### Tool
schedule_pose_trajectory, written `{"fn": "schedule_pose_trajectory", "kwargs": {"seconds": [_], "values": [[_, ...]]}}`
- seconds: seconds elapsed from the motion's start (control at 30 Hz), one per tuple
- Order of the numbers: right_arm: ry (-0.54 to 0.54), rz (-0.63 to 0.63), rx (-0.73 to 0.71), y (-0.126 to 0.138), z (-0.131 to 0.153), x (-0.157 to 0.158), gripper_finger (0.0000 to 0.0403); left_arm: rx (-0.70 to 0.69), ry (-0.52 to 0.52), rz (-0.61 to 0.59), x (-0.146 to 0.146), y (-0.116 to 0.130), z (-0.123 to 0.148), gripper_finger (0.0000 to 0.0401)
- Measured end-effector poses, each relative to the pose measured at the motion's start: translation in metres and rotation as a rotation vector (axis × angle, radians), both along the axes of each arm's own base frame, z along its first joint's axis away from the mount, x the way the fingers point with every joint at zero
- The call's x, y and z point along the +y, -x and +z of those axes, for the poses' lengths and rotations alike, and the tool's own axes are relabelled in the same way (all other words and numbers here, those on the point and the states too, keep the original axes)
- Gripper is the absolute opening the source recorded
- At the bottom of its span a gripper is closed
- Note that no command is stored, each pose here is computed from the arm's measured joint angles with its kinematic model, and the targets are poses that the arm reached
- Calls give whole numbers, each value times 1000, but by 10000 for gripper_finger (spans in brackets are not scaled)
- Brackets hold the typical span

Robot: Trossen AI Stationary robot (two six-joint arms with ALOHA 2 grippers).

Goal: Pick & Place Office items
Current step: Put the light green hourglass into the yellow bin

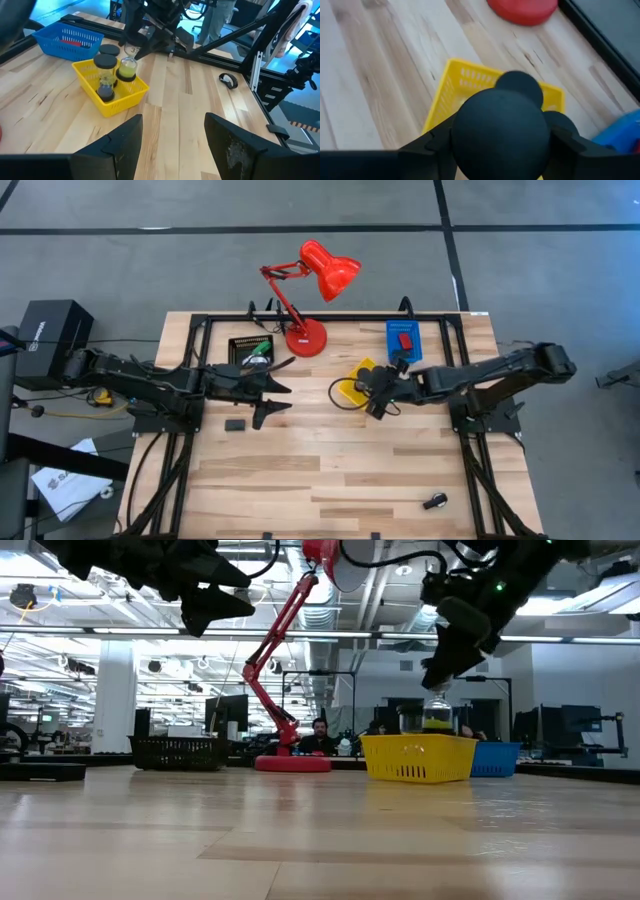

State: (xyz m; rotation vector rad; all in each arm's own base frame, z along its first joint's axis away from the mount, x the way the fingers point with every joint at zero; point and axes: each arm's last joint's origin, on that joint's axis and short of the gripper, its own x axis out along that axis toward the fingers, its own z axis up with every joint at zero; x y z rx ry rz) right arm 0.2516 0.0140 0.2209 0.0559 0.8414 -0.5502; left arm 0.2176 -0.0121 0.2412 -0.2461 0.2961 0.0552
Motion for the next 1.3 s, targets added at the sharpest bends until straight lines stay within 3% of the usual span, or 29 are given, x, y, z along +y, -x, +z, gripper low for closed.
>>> {"fn": "schedule_pose_trajectory", "kwargs": {"seconds": [0.13, 0.33, 0.53, 0.8, 1.07, 1.3], "values": [[17, 39, -83, 2, 1, 1, 200, -10, 1, 0, 0, 0, 1, 209], [-23, 26, -89, -4, -5, -5, 191, -20, 1, 1, 0, -1, 2, 209], [-49, -3, -1, -13, -30, -3, 211, -29, 2, 1, 0, -1, 3, 209], [-52, -33, 43, -22, -48, -8, 192, -31, 2, 1, 0, -1, 3, 209], [-64, -63, 1, -19, -39, -12, 268, -33, 2, 1, 0, -1, 3, 209], [-62, -55, -17, -14, -25, -12, 279, -34, 2, 1, 0, -1, 3, 209]]}}
